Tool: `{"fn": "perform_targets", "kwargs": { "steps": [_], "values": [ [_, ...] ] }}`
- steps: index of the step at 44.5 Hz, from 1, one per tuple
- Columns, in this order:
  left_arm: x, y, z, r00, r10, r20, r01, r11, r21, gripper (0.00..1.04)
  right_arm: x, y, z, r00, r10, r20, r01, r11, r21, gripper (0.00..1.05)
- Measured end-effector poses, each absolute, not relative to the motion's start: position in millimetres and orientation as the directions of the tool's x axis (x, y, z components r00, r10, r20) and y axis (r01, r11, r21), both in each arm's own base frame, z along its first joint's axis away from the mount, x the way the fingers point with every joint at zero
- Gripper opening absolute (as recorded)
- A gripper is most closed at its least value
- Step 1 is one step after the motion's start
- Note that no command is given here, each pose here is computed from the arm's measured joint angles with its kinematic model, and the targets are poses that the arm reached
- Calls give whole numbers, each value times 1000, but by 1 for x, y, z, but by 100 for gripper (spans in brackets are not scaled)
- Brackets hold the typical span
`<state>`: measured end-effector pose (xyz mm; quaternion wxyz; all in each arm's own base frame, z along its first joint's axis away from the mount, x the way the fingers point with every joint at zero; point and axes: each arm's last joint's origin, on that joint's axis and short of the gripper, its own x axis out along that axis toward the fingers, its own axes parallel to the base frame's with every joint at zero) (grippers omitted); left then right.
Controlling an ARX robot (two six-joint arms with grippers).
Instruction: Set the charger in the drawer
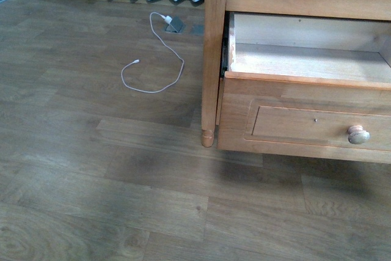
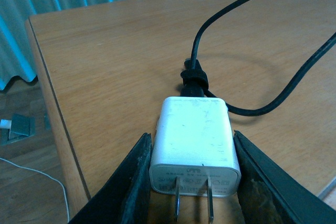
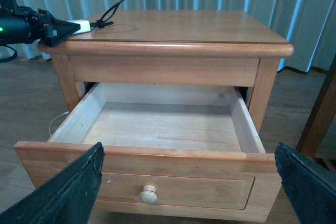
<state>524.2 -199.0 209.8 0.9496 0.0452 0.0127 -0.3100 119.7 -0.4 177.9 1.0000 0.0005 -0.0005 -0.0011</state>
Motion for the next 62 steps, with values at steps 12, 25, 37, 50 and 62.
{"fn": "perform_targets", "kwargs": {
  "steps": [12,25,37,50,62],
  "values": [
    [490,-190,217,754,-656,-33,657,751,65,40,120,0,178,1000,-2,1,2,1000,1,96],
    [434,-193,238,629,-776,-54,777,624,86,40,120,0,178,1000,-2,1,2,1000,1,96],
    [409,-233,196,526,-829,-192,850,520,85,40,120,0,178,1000,-2,1,2,1000,1,96],
    [429,-272,137,561,-761,-326,822,558,111,44,120,0,178,1000,-2,1,2,1000,1,96],
    [427,-273,152,683,-673,-285,729,656,196,94,120,0,178,1000,-2,1,2,1000,1,96]
  ]
}}
